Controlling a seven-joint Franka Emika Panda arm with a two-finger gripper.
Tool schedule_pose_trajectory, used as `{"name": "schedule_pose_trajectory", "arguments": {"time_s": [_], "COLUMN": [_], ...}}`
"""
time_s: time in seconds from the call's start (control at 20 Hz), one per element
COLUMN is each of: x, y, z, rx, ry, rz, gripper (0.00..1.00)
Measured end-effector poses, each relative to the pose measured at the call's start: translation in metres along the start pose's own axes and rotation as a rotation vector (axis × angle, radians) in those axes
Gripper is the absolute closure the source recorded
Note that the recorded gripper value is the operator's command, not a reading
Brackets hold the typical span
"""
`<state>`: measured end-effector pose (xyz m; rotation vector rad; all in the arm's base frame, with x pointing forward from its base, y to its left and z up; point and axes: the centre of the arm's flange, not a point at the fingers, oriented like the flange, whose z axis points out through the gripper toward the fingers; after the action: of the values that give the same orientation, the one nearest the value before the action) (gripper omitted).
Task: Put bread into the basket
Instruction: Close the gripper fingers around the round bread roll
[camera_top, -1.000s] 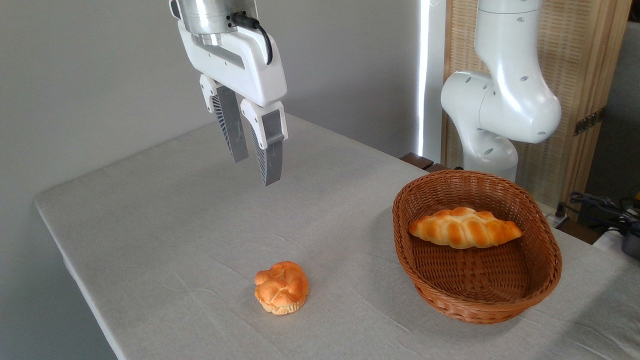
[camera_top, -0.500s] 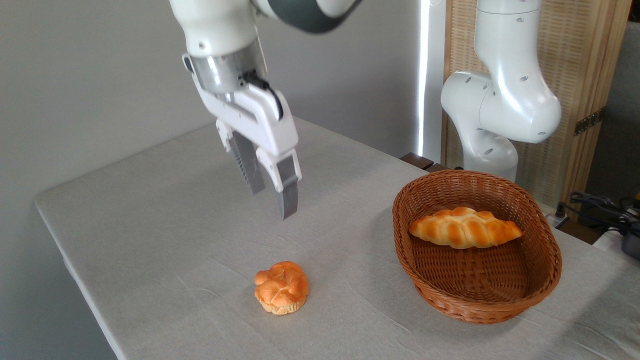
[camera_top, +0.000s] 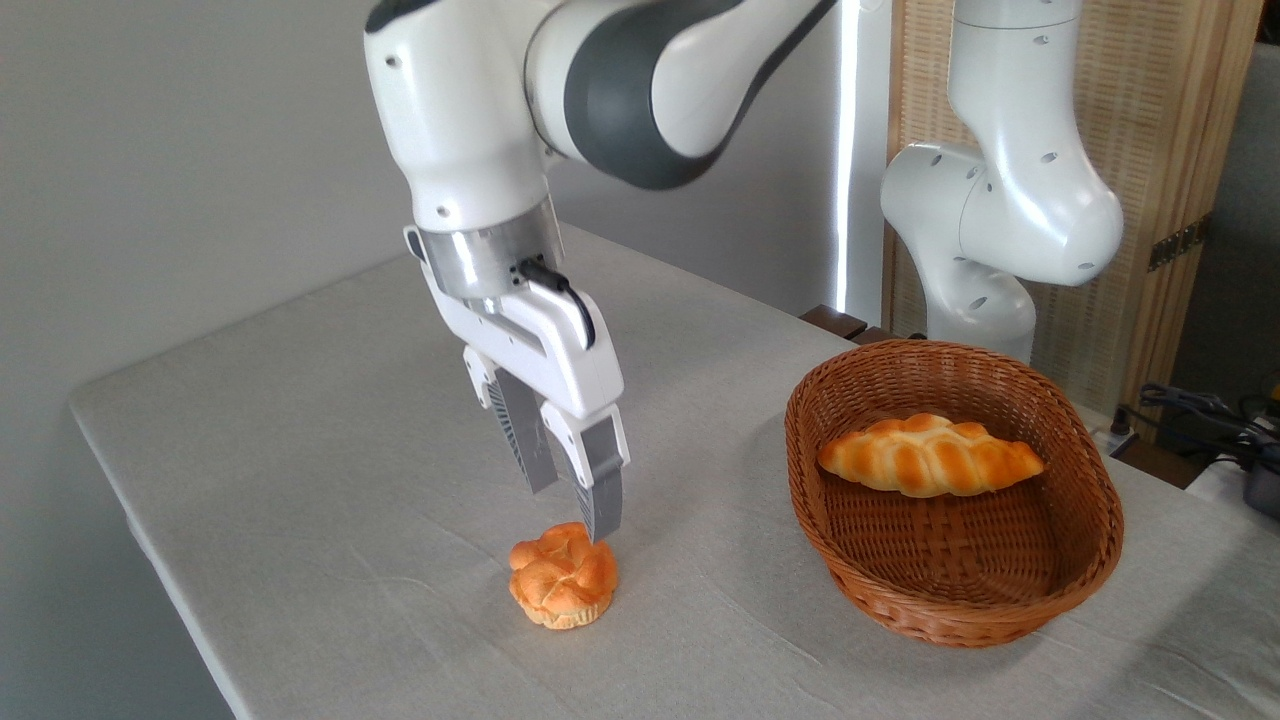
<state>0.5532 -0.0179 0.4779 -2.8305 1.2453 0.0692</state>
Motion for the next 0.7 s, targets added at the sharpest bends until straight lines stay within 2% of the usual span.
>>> {"name": "schedule_pose_trajectory", "arguments": {"time_s": [0.5,0.55,0.65,0.7], "x": [0.002,0.002,0.003,0.004], "y": [0.004,0.005,0.005,0.004], "z": [0.048,0.052,0.057,0.058], "rx": [0.034,0.036,0.038,0.040], "ry": [0.041,0.043,0.046,0.048], "rz": [0.008,0.009,0.010,0.010], "gripper": [0.01,0.15,0.62,0.75]}}
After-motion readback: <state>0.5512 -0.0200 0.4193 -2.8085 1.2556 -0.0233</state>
